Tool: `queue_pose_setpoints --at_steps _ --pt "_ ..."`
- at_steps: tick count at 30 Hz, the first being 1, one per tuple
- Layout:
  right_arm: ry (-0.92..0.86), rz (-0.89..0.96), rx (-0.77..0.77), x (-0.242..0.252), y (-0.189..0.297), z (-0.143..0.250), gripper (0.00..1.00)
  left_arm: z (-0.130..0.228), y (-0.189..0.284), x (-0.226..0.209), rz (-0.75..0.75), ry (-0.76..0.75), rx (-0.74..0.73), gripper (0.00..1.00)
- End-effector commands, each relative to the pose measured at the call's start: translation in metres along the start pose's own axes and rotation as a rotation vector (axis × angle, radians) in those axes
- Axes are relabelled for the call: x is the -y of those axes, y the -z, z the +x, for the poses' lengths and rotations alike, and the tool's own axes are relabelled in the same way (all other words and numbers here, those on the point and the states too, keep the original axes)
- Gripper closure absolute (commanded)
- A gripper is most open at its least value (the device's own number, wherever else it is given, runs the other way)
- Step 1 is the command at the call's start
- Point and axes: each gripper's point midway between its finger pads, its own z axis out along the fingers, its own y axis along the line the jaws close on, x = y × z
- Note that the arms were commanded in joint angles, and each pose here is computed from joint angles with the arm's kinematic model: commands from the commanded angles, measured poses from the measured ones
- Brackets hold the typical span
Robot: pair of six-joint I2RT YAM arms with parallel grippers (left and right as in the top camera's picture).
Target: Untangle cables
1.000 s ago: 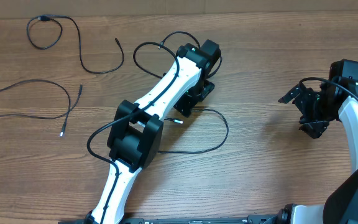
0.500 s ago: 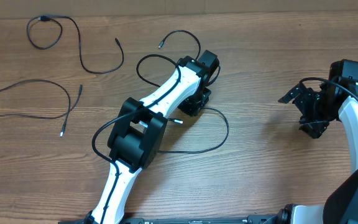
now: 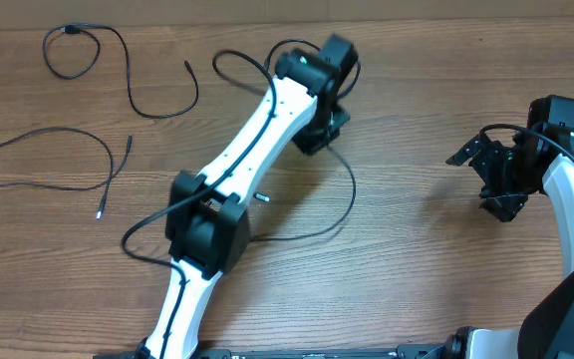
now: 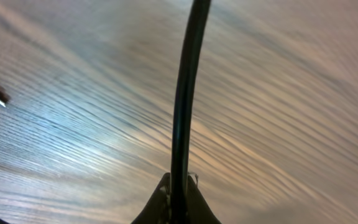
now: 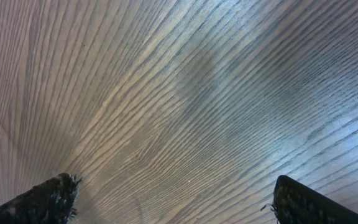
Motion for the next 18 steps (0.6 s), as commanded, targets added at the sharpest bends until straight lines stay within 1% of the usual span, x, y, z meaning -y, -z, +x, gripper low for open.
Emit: queue_pose_setpoints --at_steps 1,2,3,4,9,10,13,17,18 --pt "0.011 -0.011 0.006 -0.004 0.002 -0.003 0.0 0.006 0.108 0.029 0.239 -0.266 0.104 0.96" --pt "0.011 -0.011 0.006 -0.004 0.002 -0.003 0.0 0.011 0.122 0.031 0.274 -0.307 0.111 0.96" --pt "0.011 -0.011 0.006 -0.004 0.002 -0.003 0.0 0.018 0.147 0.033 0.324 -0.356 0.135 0.96" --pt "0.011 -0.011 0.006 -0.004 0.002 -0.003 0.0 0.023 0.162 0.032 0.352 -0.378 0.148 0.96" --pt "0.011 -0.011 0.007 -0.004 0.002 -0.003 0.0 0.049 0.226 0.031 0.489 -0.506 0.228 0.96" --pt "0.011 -0.011 0.006 -0.004 0.002 -0.003 0.0 0.06 0.249 0.033 0.553 -0.557 0.255 0.96" --pt "0.011 -0.011 0.006 -0.004 0.002 -0.003 0.0 0.079 0.287 0.035 0.672 -0.632 0.286 0.96" --pt "0.011 -0.011 0.006 -0.004 0.002 -0.003 0.0 0.091 0.334 0.024 0.788 -0.653 0.339 0.96" --pt "0.011 -0.011 0.006 -0.004 0.002 -0.003 0.0 0.091 0.34 0.02 0.793 -0.65 0.354 0.96"
